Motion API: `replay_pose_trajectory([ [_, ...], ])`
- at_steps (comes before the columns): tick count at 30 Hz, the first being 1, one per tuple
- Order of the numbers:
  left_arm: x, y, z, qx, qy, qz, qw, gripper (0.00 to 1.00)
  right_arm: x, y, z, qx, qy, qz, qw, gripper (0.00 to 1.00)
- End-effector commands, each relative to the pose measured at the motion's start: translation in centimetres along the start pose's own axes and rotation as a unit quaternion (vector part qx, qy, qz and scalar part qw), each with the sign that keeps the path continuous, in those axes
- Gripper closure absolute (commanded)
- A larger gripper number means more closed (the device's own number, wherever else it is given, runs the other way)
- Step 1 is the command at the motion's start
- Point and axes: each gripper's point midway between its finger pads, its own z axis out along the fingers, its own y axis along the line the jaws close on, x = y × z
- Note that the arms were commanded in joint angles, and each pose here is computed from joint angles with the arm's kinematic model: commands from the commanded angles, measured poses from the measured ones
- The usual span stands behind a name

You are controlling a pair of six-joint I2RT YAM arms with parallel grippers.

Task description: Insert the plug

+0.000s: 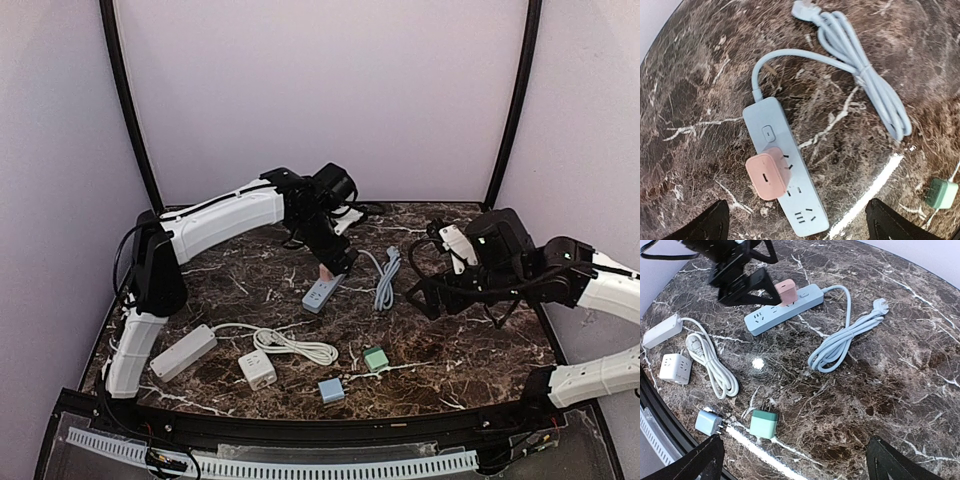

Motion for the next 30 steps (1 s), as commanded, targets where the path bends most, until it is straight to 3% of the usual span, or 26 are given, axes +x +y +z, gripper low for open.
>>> replay_pose_trajectory([
  [1,0.7,-2.5,-3.6,0.024,-0.006,0.118,0.993,0.05,-2.2,-1.6,-1.3,0.048,-0.047,0.022,0.998,0.01],
  [8,2.0,-7.3,-6.2,0.144,-0.043,0.266,0.952,0.05,-2.7,-1.7,-1.3,0.047,-0.062,0.038,0.996,0.01],
  [13,5.1,-12.0,-6.3,0.191,-0.041,0.430,0.882,0.01,-2.3,-1.9,-1.4,0.045,-0.064,0.040,0.996,0.01],
  [21,6.8,-17.1,-3.8,0.208,-0.046,0.549,0.809,0.02,-2.1,-2.7,-2.8,0.050,-0.084,0.033,0.995,0.01],
  [30,7.8,-19.8,-1.0,0.221,-0.036,0.598,0.770,0.06,-2.3,-2.8,-3.4,0.048,-0.095,0.036,0.994,0.01],
])
